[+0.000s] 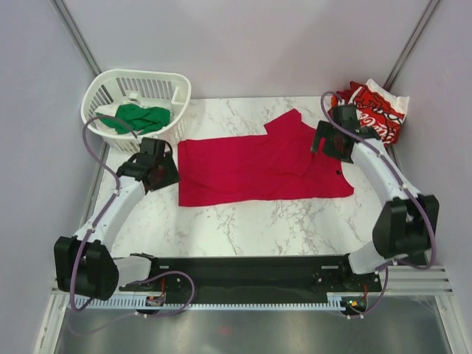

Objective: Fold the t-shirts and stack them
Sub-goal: Fold the tshirt

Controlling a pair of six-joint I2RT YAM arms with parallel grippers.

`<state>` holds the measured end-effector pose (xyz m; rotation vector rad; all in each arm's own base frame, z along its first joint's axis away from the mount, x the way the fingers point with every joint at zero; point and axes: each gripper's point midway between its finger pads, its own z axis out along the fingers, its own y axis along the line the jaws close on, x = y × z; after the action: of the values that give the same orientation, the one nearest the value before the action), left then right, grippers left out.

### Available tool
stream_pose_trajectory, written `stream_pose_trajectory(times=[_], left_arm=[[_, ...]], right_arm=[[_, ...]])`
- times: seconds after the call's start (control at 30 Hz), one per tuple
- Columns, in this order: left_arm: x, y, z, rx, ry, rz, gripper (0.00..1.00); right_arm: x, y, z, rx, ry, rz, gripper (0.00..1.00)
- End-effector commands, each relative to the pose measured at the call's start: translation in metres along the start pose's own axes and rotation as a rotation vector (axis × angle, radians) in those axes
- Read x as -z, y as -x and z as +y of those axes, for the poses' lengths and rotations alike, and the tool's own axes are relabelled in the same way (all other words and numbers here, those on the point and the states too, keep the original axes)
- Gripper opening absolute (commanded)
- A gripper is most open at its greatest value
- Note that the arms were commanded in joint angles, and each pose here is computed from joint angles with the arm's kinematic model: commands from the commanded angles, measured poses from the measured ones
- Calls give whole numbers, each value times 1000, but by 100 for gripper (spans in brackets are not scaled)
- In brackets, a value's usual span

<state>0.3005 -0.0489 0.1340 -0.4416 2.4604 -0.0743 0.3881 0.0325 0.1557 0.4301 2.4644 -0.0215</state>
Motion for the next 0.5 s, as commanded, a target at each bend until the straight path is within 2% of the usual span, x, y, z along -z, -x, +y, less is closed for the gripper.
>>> stream_pose_trajectory(times=[0.0,0.03,0.1,0.13,0.17,0.23,0.47], left_arm=[[-12,-40,-3,55,-30,83,61],[-16,-44,-5,62,-40,88,61],[-26,-66,-5,90,-37,148,60],[-30,-72,-6,111,-37,162,60],[-33,-76,-7,113,-35,168,60],[-41,-83,-6,115,-23,170,61],[-61,-84,-4,133,2,132,62]], right_arm=[[-7,-42,12,-89,153,49,98],[-12,-70,9,-122,162,109,98],[1,-70,13,-163,238,44,97],[-1,-93,8,-180,243,68,97],[11,-87,7,-194,272,10,96],[15,-94,2,-199,279,-14,96],[13,-117,1,-199,330,64,98]])
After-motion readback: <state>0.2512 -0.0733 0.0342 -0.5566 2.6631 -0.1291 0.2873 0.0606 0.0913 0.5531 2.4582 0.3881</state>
